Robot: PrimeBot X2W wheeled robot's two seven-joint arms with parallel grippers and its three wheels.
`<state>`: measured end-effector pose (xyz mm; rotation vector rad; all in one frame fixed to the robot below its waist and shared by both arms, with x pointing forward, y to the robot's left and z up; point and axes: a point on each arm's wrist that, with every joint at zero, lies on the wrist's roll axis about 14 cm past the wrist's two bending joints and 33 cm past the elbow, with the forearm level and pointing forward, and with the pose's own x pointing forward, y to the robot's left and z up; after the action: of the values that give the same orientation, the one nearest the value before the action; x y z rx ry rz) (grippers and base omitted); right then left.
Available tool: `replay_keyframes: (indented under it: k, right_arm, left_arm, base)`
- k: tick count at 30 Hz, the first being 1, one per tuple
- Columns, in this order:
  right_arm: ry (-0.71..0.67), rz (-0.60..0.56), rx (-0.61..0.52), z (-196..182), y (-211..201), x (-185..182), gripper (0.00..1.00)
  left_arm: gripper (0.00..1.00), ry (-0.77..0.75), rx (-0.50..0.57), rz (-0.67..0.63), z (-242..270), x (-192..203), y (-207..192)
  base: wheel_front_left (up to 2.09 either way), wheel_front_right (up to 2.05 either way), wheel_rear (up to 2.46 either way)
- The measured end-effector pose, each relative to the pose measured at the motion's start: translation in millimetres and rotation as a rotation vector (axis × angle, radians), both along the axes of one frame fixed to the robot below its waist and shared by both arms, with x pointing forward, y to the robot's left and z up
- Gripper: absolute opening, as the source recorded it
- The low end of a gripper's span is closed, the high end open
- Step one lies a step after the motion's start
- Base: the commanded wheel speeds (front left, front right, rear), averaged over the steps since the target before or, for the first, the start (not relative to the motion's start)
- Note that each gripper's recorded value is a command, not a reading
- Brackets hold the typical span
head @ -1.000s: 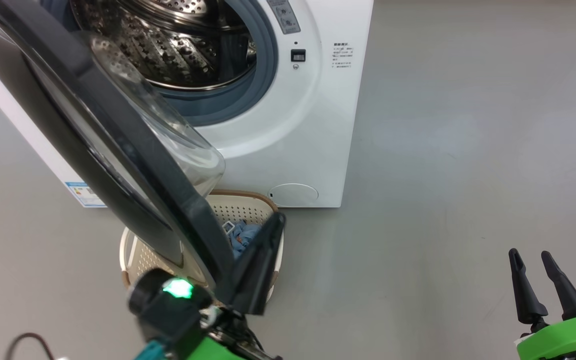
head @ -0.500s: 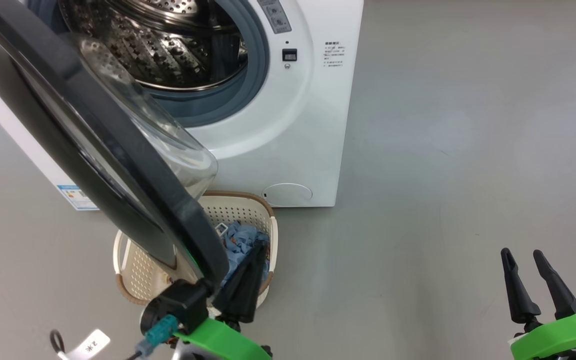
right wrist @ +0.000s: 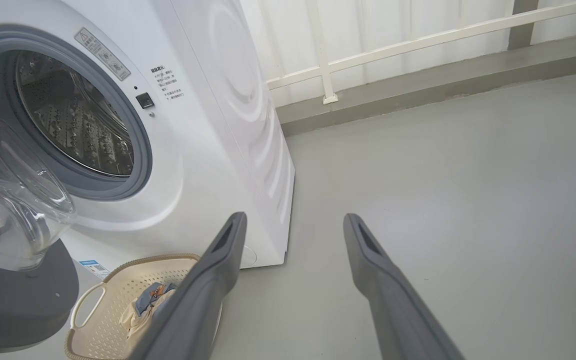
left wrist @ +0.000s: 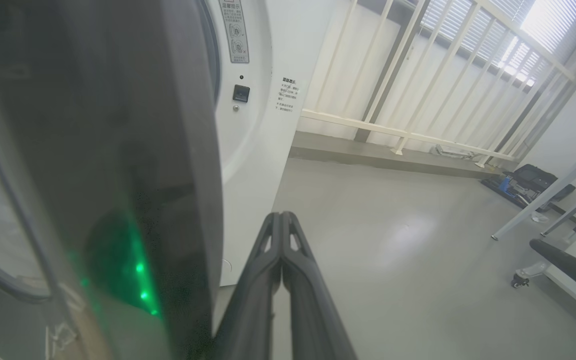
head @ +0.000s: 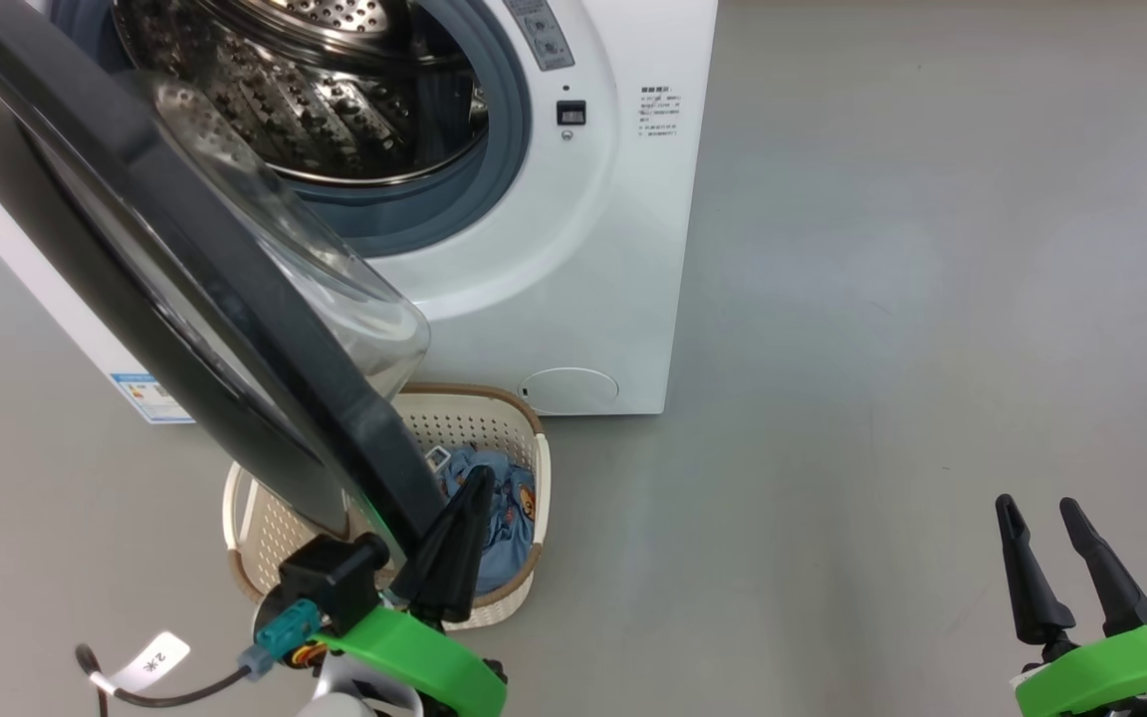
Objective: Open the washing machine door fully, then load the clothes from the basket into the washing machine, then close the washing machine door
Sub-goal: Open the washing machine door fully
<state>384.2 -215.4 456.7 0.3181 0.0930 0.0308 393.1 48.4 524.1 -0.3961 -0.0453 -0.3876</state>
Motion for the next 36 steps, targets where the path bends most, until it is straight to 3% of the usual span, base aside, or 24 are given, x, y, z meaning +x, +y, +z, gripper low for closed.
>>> replay_keyframes:
  k: [36]
  right_arm:
    - [0.002, 0.115, -0.005, -3, 36, 25, 1.0]
  left_arm:
    - [0.0, 0.006, -0.041, 0.161, -1, -16, 49]
  base:
    - [0.0, 0.0, 0.0]
